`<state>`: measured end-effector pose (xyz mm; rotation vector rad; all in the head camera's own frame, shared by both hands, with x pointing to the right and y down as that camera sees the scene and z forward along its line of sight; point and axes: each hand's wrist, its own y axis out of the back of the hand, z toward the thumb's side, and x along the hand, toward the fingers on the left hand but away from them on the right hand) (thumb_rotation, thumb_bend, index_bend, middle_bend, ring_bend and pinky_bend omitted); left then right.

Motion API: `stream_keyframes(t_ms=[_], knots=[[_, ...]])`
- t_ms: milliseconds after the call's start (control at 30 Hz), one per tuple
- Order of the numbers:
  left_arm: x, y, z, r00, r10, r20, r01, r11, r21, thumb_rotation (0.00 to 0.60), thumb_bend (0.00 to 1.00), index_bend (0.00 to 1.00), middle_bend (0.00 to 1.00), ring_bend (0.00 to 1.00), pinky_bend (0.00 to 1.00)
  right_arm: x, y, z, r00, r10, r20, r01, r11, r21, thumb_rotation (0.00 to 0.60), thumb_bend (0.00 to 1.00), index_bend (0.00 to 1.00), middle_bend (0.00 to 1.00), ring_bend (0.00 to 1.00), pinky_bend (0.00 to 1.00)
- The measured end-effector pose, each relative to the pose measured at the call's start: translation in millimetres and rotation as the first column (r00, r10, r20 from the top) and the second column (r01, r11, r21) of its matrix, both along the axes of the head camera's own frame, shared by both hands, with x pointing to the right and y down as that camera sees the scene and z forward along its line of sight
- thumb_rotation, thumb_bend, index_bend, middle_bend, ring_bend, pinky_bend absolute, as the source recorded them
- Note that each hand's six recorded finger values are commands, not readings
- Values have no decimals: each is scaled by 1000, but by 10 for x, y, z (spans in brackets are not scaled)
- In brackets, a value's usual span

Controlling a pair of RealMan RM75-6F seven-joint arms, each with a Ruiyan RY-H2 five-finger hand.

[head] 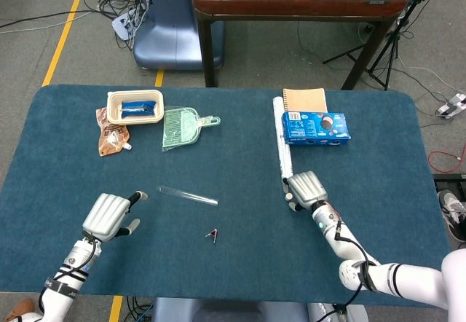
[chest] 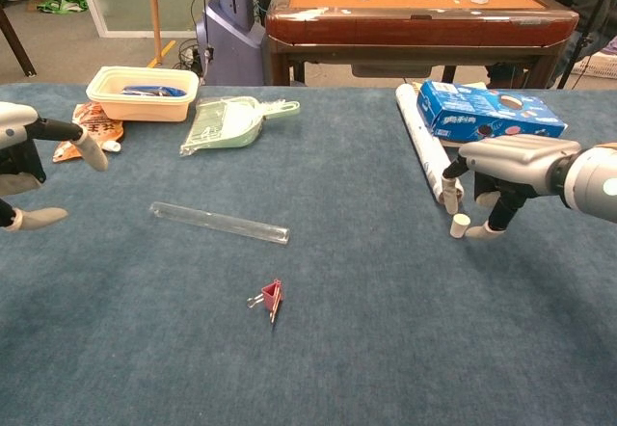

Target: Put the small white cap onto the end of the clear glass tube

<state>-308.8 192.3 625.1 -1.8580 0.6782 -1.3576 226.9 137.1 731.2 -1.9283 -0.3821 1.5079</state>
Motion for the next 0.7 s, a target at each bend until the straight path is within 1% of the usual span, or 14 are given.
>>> stream_keyframes(t_ms=[167, 467, 700], knots=[[-8, -3, -4, 1000, -1, 2, 1, 1000, 1, 600, 262, 309, 1000, 906, 833, -7, -6, 25, 1000, 2, -3, -2, 1000, -3, 600, 310, 477, 996, 1000, 1000], [-5, 1, -10, 1000, 0, 3, 0, 1000, 0, 600, 262, 309, 1000, 906, 833, -7, -14, 46, 1000, 3, -10, -3, 1000, -8, 600, 317, 477, 996, 1000, 1000], [-8, -11, -6, 1000, -3, 6, 3, 1000, 0, 600, 263, 309, 1000, 906, 833, -13, -16, 58, 1000, 1, -13, -1, 1000, -14, 600, 383, 529, 996, 1000, 1000]])
